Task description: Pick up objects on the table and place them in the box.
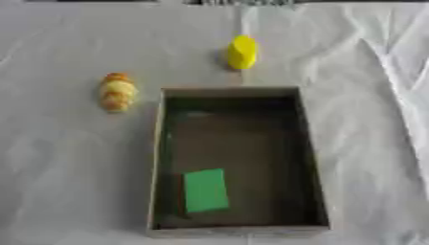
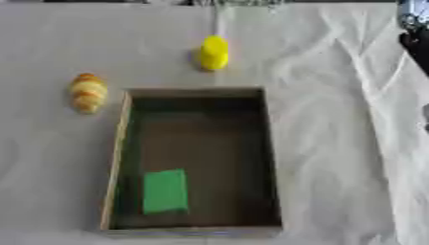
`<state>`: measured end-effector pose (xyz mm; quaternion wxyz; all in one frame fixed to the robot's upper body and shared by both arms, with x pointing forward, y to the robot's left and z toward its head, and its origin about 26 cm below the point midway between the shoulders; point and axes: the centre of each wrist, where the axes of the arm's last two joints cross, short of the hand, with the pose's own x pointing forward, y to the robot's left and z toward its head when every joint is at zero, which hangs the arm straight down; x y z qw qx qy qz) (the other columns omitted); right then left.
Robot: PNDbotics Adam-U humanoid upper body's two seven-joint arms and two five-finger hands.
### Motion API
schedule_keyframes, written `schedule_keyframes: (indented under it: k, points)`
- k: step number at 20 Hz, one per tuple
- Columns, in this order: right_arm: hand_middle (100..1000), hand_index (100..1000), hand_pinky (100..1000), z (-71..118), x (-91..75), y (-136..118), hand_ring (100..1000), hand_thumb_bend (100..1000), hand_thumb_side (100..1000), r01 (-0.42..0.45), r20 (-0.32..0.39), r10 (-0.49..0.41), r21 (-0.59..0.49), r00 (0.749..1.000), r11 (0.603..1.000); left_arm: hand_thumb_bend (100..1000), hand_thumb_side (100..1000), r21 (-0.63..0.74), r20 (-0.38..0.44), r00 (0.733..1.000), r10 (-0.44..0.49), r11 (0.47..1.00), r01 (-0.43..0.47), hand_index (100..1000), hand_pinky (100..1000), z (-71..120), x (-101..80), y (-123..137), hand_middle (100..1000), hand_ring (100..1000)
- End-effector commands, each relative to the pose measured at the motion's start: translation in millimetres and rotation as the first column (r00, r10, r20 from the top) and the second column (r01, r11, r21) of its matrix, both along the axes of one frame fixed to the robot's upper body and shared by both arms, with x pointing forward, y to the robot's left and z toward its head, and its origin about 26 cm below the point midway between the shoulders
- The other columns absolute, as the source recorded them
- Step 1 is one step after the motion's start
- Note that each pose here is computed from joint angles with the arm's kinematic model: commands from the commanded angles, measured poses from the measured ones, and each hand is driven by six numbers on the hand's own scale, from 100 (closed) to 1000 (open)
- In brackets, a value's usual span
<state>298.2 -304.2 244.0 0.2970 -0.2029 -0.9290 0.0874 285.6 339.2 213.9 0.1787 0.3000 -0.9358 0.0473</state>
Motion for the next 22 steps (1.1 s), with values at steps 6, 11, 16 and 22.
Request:
schedule_keyframes:
  k: [6,11,16,22]
  points:
    - [720,731,863,27.8,-3.0,-1.6,794,100,524,0.004,0.033,0.0,-0.132,0.999,0.991,100,393,0.021,0.021,1.0,0.013,1.0,-0.013,795,751,7.2,-3.4,3.4,712,759]
    - [743,759,866,77.6,-5.9,6.5,814,100,524,0.03,0.019,-0.024,-0.37,1.0,0.928,100,394,0.029,0.012,1.0,0.006,1.0,-0.006,795,751,6.6,-3.5,2.8,712,759]
    - [778,792,875,118.1,11.7,17.5,843,100,480,0.016,-0.133,-0.111,-0.566,0.985,0.824,100,397,0.036,-0.002,1.0,-0.01,0.999,0.01,795,751,5.8,-3.0,0.9,712,759]
    - [804,823,883,120.6,69.1,23.4,865,100,497,-0.021,-0.241,-0.224,-0.724,0.944,0.69,100,394,0.044,-0.008,1.0,-0.021,0.999,0.022,795,751,6.7,-2.7,0.3,713,759]
